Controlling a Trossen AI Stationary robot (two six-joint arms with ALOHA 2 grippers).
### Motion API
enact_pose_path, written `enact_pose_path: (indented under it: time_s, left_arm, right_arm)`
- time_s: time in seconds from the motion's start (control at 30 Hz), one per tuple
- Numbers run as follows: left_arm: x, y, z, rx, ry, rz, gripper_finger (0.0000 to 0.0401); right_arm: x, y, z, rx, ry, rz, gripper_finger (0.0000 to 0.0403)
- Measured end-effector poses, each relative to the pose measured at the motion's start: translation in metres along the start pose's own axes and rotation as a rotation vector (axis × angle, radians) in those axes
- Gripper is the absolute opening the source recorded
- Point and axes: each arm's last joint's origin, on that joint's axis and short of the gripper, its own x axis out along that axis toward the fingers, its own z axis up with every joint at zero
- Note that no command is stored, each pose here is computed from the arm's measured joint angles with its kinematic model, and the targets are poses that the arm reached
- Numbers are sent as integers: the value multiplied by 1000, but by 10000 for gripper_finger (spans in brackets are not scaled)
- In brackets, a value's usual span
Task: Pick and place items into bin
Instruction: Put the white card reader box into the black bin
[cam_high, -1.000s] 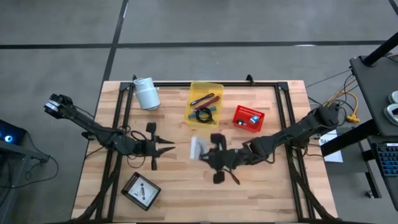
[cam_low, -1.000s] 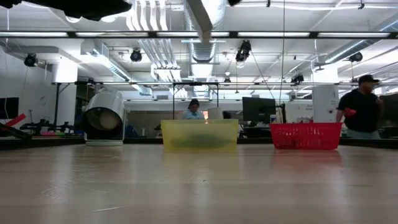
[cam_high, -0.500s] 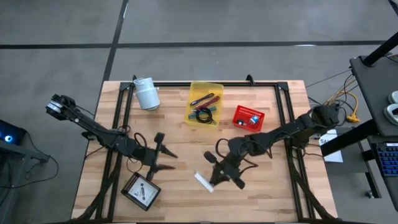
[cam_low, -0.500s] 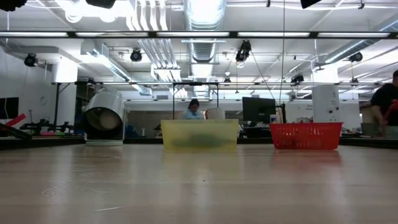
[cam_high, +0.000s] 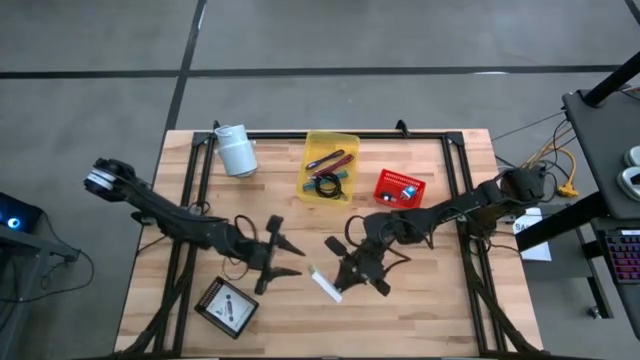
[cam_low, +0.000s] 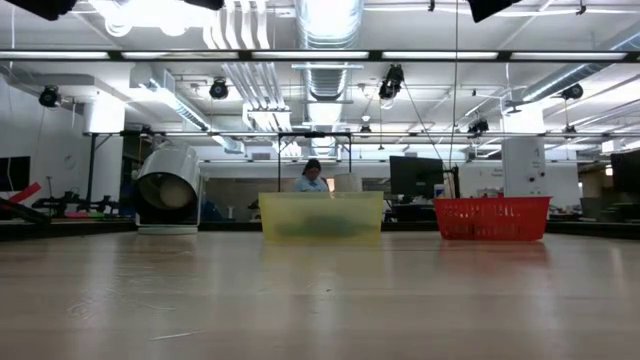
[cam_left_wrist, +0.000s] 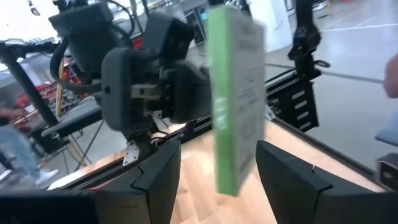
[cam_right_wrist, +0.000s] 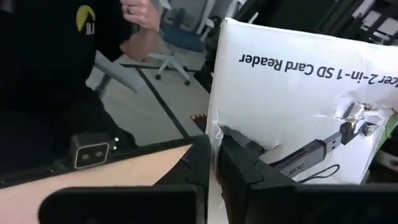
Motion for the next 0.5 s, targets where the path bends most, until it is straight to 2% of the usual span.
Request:
enact_pose_path:
  time_s: [0.23, 0.5]
  left_arm:
    - [21, -1, 0, 4, 24, 2, 193]
    - [26, -5, -1, 4, 9, -82, 192]
  right_arm:
    - [0, 0, -1, 5, 4, 2, 11]
    - [-3, -4, -3, 8, 10, -10, 11]
